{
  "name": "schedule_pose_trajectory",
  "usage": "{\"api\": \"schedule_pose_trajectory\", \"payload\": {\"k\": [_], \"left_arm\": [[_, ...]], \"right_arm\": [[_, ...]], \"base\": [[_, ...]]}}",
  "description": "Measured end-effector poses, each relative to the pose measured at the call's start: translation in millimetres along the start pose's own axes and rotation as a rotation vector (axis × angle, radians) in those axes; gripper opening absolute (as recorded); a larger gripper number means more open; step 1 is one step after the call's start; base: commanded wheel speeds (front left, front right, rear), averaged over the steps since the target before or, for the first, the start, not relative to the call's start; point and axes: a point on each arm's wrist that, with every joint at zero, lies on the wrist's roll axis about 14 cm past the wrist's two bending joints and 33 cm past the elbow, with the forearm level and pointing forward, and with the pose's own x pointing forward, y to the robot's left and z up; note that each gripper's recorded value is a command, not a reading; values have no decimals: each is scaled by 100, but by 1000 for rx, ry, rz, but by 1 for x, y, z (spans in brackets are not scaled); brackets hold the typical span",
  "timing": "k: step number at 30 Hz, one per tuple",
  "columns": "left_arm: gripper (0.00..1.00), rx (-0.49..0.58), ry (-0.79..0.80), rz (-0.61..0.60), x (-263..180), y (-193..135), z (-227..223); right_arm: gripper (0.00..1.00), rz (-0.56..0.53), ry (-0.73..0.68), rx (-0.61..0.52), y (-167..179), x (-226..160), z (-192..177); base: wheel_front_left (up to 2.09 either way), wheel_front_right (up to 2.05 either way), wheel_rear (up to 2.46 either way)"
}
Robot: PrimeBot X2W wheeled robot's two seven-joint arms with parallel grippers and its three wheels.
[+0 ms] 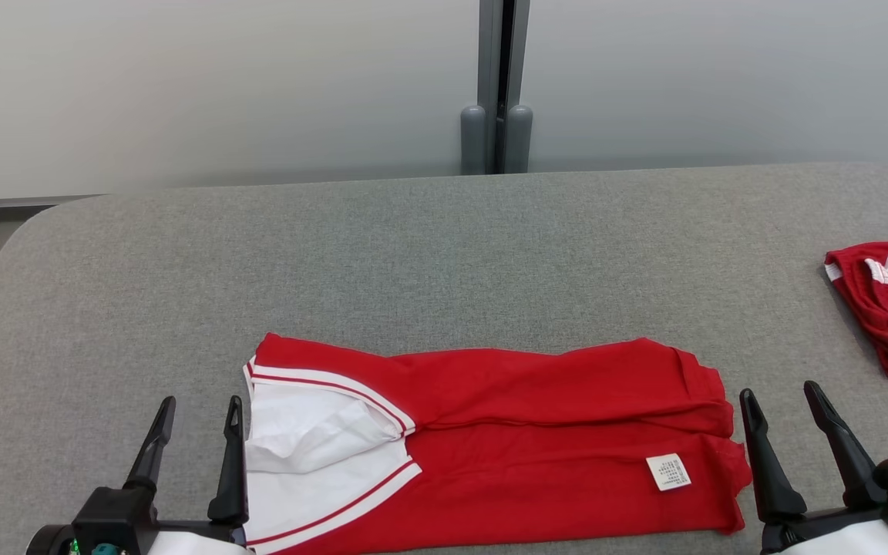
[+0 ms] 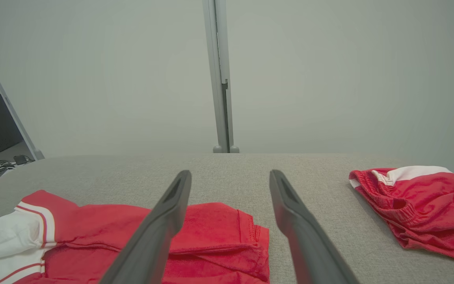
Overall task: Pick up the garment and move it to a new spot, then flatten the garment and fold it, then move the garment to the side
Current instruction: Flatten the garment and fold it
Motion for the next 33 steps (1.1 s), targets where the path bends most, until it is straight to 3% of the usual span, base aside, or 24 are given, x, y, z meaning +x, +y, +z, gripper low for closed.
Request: {"api": "schedule_pose_trajectory", "payload": {"k": [18,26,33], "left_arm": [[100,-19,0,-3,14,-5,1],[100,-22,0,9,36,-5,-6],[100,-13,6,41,41,6,-11]], "right_arm": [[100,-24,82,19,-14,18,-23],[100,-59,227,64,-36,48,-79],[100,-64,441,182,-21,37,-151]], "base": [[0,0,0],[0,0,0],[0,0,0]]}}
